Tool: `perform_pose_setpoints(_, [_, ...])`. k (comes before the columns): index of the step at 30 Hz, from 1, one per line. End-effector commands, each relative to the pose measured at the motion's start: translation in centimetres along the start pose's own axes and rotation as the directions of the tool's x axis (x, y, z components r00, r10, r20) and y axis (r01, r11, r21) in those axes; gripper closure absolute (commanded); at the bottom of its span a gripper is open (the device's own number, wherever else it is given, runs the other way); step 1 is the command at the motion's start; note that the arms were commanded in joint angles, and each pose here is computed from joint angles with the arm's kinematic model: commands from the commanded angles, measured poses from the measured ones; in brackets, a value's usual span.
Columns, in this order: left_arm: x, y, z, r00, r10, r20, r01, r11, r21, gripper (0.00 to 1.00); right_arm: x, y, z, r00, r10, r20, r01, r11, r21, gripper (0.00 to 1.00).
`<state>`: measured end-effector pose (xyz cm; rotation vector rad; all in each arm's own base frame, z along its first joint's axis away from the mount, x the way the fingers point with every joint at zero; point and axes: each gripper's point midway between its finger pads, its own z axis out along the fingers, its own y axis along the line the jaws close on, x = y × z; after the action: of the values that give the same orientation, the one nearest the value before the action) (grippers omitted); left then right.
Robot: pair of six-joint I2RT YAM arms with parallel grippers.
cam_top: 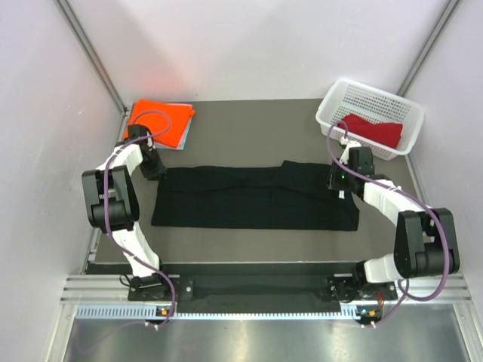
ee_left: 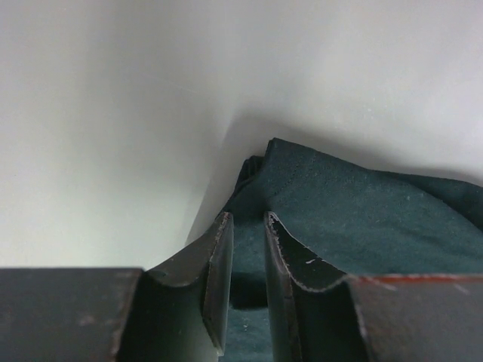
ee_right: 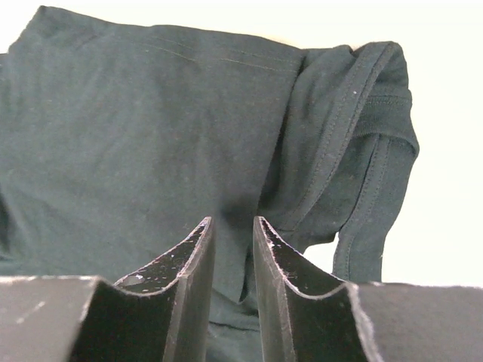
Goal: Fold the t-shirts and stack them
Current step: Fold the tshirt
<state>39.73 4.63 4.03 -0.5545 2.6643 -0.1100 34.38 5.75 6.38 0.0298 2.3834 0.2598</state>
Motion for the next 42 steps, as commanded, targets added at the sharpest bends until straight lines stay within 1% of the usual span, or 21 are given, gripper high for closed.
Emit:
perform_pose_setpoints(1, [-2.0, -0.3, -0.9, 0.997, 0.014, 0.071, -0.016, 1.000, 0.021, 0.73, -2.3, -0.8, 0.5, 0.998, -0.010, 0.055, 0.008, 0.999, 0.032, 0.72])
perform_pose_setpoints(2, [-2.4, -1.1, -1.8, 0.996, 0.017, 0.090, -0.023, 0.998, 0.058, 0.73, -3.0, -0.7, 0.6, 0.998, -0.014, 0.063, 0.012, 0.999, 0.031, 0.70])
perform_pose_setpoints(4, [-3.2, -2.3, -3.1, 0.990, 0.025, 0.136, -0.038, 0.995, 0.091, 0.72, -3.1, -0.7, 1.1, 0.998, -0.013, 0.056, 0.012, 1.000, 0.029, 0.68])
perform_pose_setpoints(8, [-4.1, -4.3, -5.2, 0.980, 0.024, 0.200, -0.060, 0.983, 0.176, 0.72, -4.5, -0.2, 1.9, 0.997, -0.033, 0.064, 0.033, 0.999, 0.001, 0.68])
perform_pose_setpoints(9, [-4.1, -5.0, -5.7, 0.979, 0.019, 0.202, -0.063, 0.974, 0.216, 0.72, -4.7, -0.2, 2.0, 0.997, -0.042, 0.066, 0.043, 0.999, -0.003, 0.68])
perform_pose_setpoints(10, [-4.5, -5.7, -6.5, 0.973, 0.007, 0.229, -0.066, 0.966, 0.251, 0.72, -5.2, -0.1, 2.0, 0.996, -0.047, 0.076, 0.047, 0.999, -0.006, 0.67])
perform_pose_setpoints(12, [-3.6, -7.1, -6.8, 0.976, -0.005, 0.216, -0.068, 0.942, 0.330, 0.72, -5.9, 0.1, 1.7, 0.993, -0.063, 0.098, 0.065, 0.998, -0.013, 0.67])
perform_pose_setpoints(16, [-2.7, -8.6, -6.9, 0.979, -0.008, 0.203, -0.074, 0.915, 0.397, 0.71, -7.0, 1.1, 1.7, 0.990, -0.079, 0.117, 0.087, 0.994, -0.063, 0.66])
perform_pose_setpoints(18, [-2.1, -9.6, -6.7, 0.983, -0.001, 0.184, -0.080, 0.899, 0.431, 0.71, -6.4, 0.8, 2.2, 0.994, -0.079, 0.077, 0.083, 0.995, -0.056, 0.66])
perform_pose_setpoints(20, [-1.4, -10.5, -6.6, 0.987, 0.012, 0.159, -0.085, 0.883, 0.461, 0.71, -6.8, 0.5, 2.3, 0.994, -0.078, 0.076, 0.081, 0.996, -0.033, 0.66])
perform_pose_setpoints(22, [-0.7, -11.9, -6.9, 0.988, 0.024, 0.151, -0.097, 0.863, 0.496, 0.72, -6.9, 0.0, 2.5, 0.996, -0.073, 0.060, 0.073, 0.997, -0.003, 0.66])
perform_pose_setpoints(23, [0.0, -13.2, -7.3, 0.989, 0.045, 0.142, -0.114, 0.840, 0.530, 0.72, -6.8, -0.1, 2.7, 0.997, -0.062, 0.050, 0.062, 0.998, 0.004, 0.66])
perform_pose_setpoints(24, [0.2, -13.8, -7.5, 0.989, 0.053, 0.142, -0.122, 0.832, 0.541, 0.72, -6.3, -0.3, 3.0, 0.998, -0.053, 0.024, 0.052, 0.999, 0.012, 0.66])
perform_pose_setpoints(26, [0.7, -14.9, -7.9, 0.987, 0.077, 0.144, -0.145, 0.820, 0.554, 0.71, -6.4, -0.4, 3.3, 0.999, -0.039, 0.014, 0.039, 0.999, 0.017, 0.67])
perform_pose_setpoints(27, [0.9, -15.0, -7.9, 0.986, 0.085, 0.142, -0.149, 0.821, 0.551, 0.71, -5.9, -0.5, 3.5, 0.999, -0.031, -0.009, 0.032, 0.999, 0.024, 0.67])
perform_pose_setpoints(29, [0.8, -15.2, -8.2, 0.985, 0.093, 0.145, -0.159, 0.818, 0.553, 0.71, -5.8, -0.8, 3.4, 1.000, -0.018, -0.018, 0.018, 0.999, 0.046, 0.67])
perform_pose_setpoints(36, [0.2, -15.3, -9.5, 0.979, 0.087, 0.184, -0.176, 0.816, 0.551, 0.71, -5.2, -0.8, 3.0, 1.000, 0.016, -0.019, -0.015, 0.998, 0.059, 0.67])
perform_pose_setpoints(42, [0.7, -15.2, -9.0, 0.982, 0.093, 0.162, -0.169, 0.816, 0.553, 0.71, -4.3, -0.3, 3.1, 0.999, 0.032, -0.036, -0.030, 0.998, 0.050, 0.68])
